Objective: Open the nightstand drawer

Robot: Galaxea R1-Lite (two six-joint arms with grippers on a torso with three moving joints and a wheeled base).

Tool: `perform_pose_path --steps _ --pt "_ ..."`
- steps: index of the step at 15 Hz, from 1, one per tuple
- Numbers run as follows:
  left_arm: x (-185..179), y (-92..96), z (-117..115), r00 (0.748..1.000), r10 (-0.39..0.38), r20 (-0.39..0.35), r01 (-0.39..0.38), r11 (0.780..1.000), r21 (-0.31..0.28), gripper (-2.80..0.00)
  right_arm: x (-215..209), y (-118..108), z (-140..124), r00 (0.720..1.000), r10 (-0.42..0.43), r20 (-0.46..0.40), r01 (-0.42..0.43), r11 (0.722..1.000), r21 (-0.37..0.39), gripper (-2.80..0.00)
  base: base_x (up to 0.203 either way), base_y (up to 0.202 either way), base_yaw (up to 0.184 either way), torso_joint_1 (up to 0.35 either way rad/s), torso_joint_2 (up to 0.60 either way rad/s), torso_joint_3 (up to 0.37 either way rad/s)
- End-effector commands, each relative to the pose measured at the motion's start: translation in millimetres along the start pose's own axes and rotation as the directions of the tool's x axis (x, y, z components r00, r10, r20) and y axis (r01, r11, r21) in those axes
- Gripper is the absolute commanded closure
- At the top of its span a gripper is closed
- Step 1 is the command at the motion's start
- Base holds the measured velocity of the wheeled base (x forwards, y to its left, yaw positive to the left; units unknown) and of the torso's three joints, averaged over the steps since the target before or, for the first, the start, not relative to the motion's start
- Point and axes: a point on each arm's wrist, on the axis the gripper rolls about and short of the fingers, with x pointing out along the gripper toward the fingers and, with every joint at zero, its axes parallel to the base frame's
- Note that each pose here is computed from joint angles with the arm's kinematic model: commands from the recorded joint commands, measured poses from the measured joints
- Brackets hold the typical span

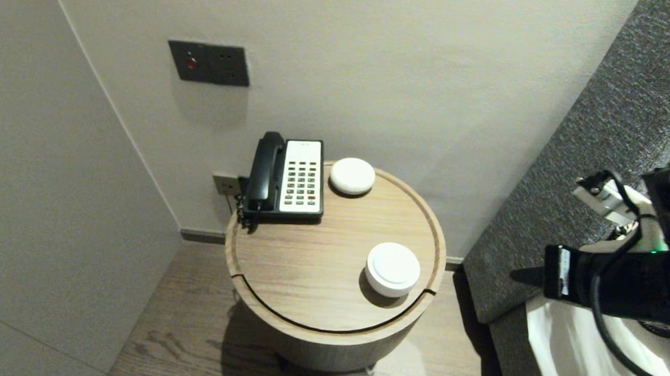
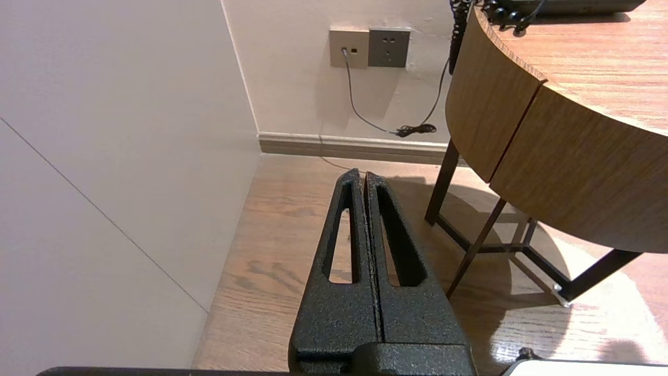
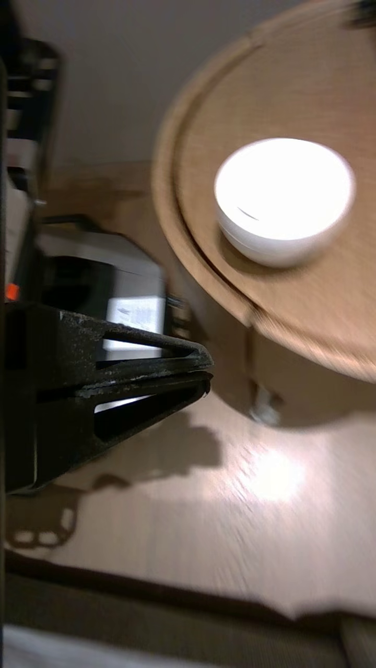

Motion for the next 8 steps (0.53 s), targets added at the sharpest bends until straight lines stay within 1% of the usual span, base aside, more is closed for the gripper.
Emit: perform_pose_path --steps 1,2,3,5,8 --pt "0 0.0 0 1.0 0.001 0.001 -0.001 1.0 0.0 0.0 33 14 -11 0.992 0.002 -0.125 -0.006 0.999 -0.036 0.0 0.0 0.0 0.0 0.0 0.0 0.0" --pt "0 0.0 0 1.0 0.001 0.0 -0.001 1.0 0.0 0.0 41 19 -16 0.988 0.014 -0.157 -0.022 0.999 -0.049 0.0 0.0 0.0 0.0 0.0 0.0 0.0" --pt "0 0.0 0 1.0 0.001 0.0 -0.001 1.0 0.0 0.0 47 21 -17 0.985 0.028 -0.169 -0.037 0.998 -0.052 0.0 0.0 0.0 0.0 0.0 0.0 0.0" --pt "0 0.0 0 1.0 0.001 0.001 -0.001 1.0 0.0 0.0 61 23 -18 0.984 0.045 -0.173 -0.055 0.997 -0.05 0.0 0.0 0.0 0.0 0.0 0.0 0.0" --pt "0 0.0 0 1.0 0.001 0.0 -0.001 1.0 0.0 0.0 80 24 -19 0.982 0.045 -0.181 -0.055 0.997 -0.047 0.0 0.0 0.0 0.0 0.0 0.0 0.0"
